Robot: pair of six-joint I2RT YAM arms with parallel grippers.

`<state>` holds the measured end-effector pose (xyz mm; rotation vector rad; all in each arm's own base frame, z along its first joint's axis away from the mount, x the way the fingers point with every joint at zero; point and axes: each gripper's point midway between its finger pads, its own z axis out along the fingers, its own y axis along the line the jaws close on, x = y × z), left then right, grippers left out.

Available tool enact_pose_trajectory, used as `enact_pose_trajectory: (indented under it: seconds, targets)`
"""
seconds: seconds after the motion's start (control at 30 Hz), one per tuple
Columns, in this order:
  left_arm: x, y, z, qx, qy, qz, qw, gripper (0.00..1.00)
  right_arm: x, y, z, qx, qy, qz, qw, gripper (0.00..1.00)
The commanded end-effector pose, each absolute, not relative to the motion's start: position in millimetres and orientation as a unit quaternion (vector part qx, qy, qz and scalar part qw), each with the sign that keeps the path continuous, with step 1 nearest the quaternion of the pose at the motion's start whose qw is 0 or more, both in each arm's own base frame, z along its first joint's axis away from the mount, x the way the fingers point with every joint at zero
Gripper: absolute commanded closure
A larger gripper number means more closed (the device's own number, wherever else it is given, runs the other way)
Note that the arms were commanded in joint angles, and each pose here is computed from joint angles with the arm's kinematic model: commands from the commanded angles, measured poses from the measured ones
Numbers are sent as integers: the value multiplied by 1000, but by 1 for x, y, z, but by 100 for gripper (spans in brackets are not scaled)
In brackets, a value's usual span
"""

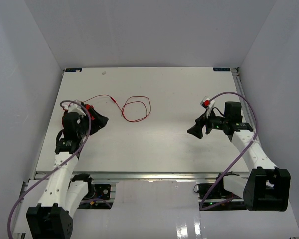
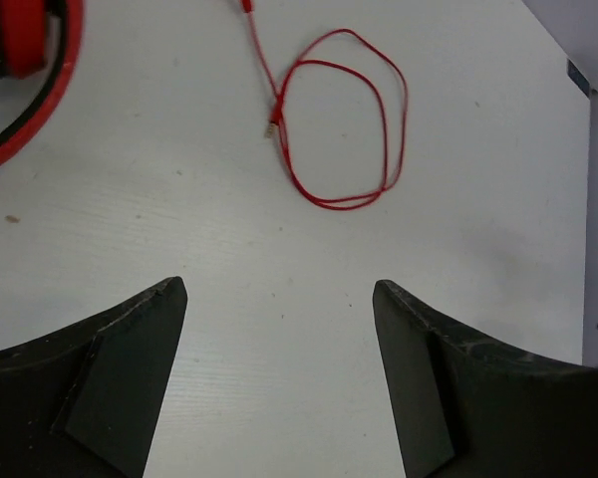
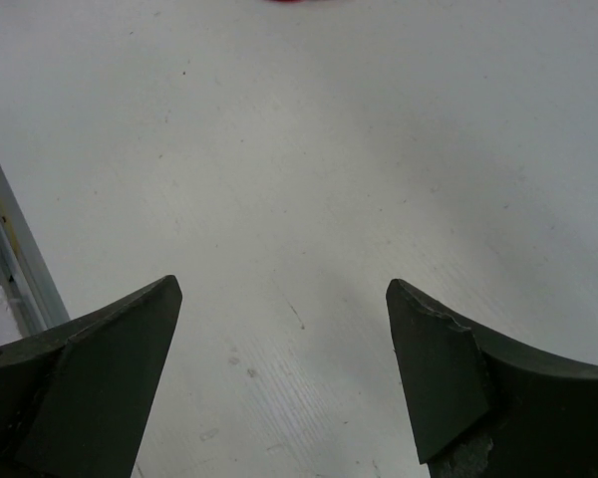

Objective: Wrap the headphones

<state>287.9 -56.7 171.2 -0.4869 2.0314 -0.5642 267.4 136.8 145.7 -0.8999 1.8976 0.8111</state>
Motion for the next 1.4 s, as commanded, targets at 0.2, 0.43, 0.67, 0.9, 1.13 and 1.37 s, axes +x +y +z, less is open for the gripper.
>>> enact_pose_trajectory:
  seconds: [0.2, 0.43, 0.67, 0.9, 1.13, 1.37]
  targets:
    - [270, 73, 98, -575, 758, -113, 288, 20, 260, 138, 164, -411, 723, 311, 461, 10]
    - [283, 123, 75, -618, 739, -24, 266, 21, 261, 135, 164, -418, 722, 292, 468, 10]
    - [299, 151, 57, -623, 741, 8, 251, 21, 262, 132, 159, -421, 725, 280, 467, 10]
    - [313, 163, 35, -619, 753, 22, 220, 29, 262, 131, 156, -422, 727, 279, 464, 10]
    - [310, 159, 15, -596, 780, 22, 187, 41, 263, 130, 154, -421, 730, 277, 462, 10]
    - [333, 129, 28, -526, 820, -80, 212, 100, 258, 131, 153, -429, 724, 285, 459, 10]
